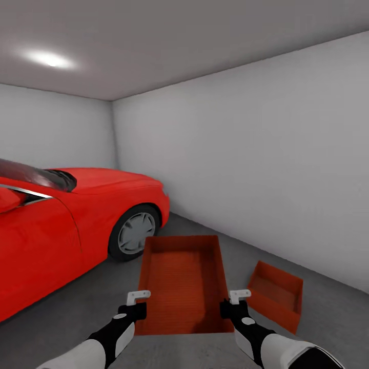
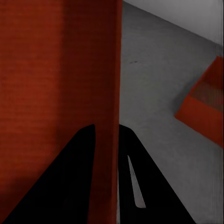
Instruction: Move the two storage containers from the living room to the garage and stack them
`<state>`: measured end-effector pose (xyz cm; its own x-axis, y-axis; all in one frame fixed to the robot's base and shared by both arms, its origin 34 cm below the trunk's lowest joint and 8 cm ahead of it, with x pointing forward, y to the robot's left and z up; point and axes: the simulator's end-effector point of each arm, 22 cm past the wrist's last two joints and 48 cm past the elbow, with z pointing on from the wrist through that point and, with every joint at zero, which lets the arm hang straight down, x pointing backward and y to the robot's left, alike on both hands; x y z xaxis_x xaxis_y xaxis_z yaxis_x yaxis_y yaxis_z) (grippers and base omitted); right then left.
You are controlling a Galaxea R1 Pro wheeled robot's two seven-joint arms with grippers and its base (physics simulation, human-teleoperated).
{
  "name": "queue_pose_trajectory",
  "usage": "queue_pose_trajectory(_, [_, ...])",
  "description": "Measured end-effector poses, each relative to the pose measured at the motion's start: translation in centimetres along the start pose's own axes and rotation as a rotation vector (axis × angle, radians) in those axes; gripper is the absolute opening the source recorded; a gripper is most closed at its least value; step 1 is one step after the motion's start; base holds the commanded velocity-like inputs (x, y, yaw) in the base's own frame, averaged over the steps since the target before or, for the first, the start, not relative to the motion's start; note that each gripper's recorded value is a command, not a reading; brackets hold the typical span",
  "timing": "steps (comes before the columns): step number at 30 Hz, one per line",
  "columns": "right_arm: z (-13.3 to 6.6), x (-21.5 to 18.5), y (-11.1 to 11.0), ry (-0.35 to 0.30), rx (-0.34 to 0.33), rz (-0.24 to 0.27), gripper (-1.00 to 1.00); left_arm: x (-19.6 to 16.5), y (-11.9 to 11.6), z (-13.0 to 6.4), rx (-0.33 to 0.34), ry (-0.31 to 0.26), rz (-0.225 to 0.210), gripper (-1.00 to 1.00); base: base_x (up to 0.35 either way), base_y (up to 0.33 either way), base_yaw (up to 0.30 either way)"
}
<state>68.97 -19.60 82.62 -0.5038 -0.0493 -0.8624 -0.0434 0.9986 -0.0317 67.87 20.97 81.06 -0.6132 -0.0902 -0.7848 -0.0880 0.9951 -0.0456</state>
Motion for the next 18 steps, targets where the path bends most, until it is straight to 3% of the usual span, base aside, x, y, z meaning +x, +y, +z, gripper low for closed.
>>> queue_pose_trajectory(18, [0.00,0.02,0.00,0.001,0.000,0.000,-1.00,0.01,0.00,0.00,0.000,0.001,0.000,-1.00,0.000,0.000,-0.282])
